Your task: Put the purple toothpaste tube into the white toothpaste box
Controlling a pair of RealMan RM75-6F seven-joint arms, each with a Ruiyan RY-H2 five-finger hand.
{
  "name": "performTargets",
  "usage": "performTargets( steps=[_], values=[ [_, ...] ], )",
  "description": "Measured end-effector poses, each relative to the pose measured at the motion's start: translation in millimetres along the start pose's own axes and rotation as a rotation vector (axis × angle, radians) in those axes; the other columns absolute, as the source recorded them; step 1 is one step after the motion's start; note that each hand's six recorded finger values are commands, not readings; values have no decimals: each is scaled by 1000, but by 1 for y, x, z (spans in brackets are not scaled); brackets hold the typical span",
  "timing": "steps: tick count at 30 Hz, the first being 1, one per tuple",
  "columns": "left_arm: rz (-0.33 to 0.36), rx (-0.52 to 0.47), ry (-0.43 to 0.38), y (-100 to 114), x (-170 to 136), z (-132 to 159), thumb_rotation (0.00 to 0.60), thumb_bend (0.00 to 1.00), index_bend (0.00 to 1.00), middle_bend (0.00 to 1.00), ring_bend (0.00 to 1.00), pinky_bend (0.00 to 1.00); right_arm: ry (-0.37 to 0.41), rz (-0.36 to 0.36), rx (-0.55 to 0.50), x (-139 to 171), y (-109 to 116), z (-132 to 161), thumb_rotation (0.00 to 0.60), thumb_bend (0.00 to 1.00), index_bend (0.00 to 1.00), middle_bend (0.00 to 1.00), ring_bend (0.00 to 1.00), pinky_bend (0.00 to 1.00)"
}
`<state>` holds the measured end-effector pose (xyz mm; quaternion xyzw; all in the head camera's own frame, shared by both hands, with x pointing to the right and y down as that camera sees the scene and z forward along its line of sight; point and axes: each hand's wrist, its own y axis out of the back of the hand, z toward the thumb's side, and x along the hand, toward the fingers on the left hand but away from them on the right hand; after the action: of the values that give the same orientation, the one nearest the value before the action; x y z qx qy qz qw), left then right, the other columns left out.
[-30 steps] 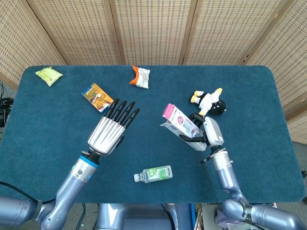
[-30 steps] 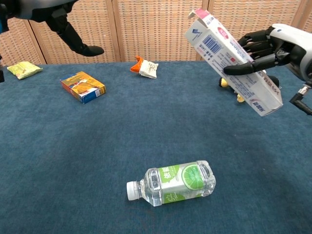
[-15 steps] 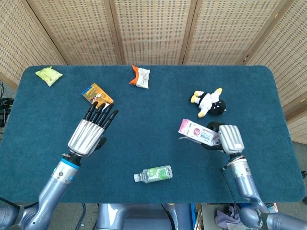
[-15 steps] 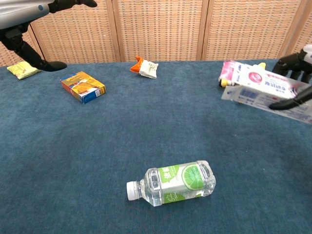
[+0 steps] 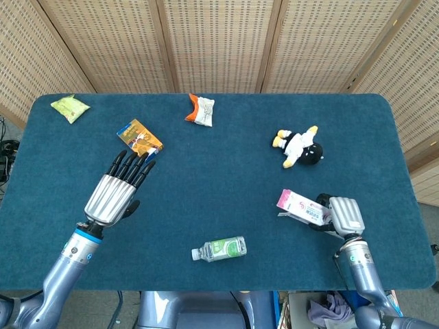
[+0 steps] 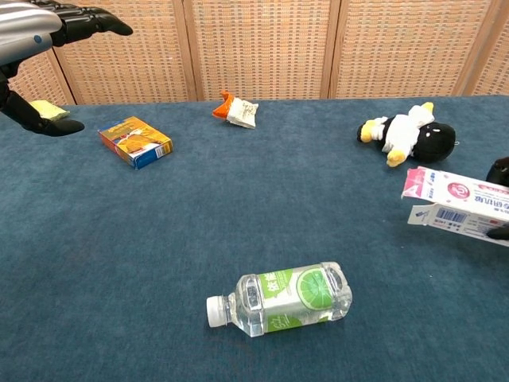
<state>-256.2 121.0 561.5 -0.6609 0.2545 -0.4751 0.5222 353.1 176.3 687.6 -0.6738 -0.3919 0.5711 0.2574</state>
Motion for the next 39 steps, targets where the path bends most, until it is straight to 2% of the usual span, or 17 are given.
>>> performTargets(
  steps=[3, 6, 12, 14, 16, 19, 29, 34, 39],
  values=[
    [-4, -1, 0, -4, -1, -1, 600, 296, 0, 0, 0, 0, -19, 22, -17, 1, -8, -6, 600, 38, 709, 593, 548, 580],
    [-9, -3, 2, -6, -2, -2, 600, 295, 0, 0, 0, 0, -30, 45, -23, 3, -15, -10, 600, 38, 661, 514, 465, 459],
    [-13, -4, 6, -9, -3, -6, 600, 295, 0, 0, 0, 0, -41, 96, -34, 6, -28, -14, 600, 38, 429, 237, 121, 96],
    [-13, -5, 9, -9, -3, -7, 600, 296, 0, 0, 0, 0, -41, 104, -36, 7, -30, -15, 600, 38, 315, 99, 20, 12],
    [-11, -8, 12, -8, -3, -9, 600, 295, 0, 0, 0, 0, -39, 111, -31, 7, -31, -15, 600, 38, 222, 18, 0, 0],
    [-9, -15, 19, -7, -4, -12, 600, 294, 0, 0, 0, 0, -36, 108, -27, 8, -30, -14, 600, 37, 134, 0, 0, 0],
    [-23, -51, 61, -11, -20, -29, 600, 296, 0, 0, 0, 0, -3, 27, -27, 14, -6, -6, 600, 38, 62, 0, 0, 0],
    [-59, -66, 104, -22, -42, -44, 600, 296, 0, 0, 0, 0, 41, -53, 21, 27, 12, 0, 600, 38, 50, 0, 0, 0],
    [-58, -70, 153, -34, -72, -57, 600, 295, 0, 0, 0, 0, 97, -138, 68, 49, 26, 8, 600, 38, 23, 0, 0, 0]
  ],
)
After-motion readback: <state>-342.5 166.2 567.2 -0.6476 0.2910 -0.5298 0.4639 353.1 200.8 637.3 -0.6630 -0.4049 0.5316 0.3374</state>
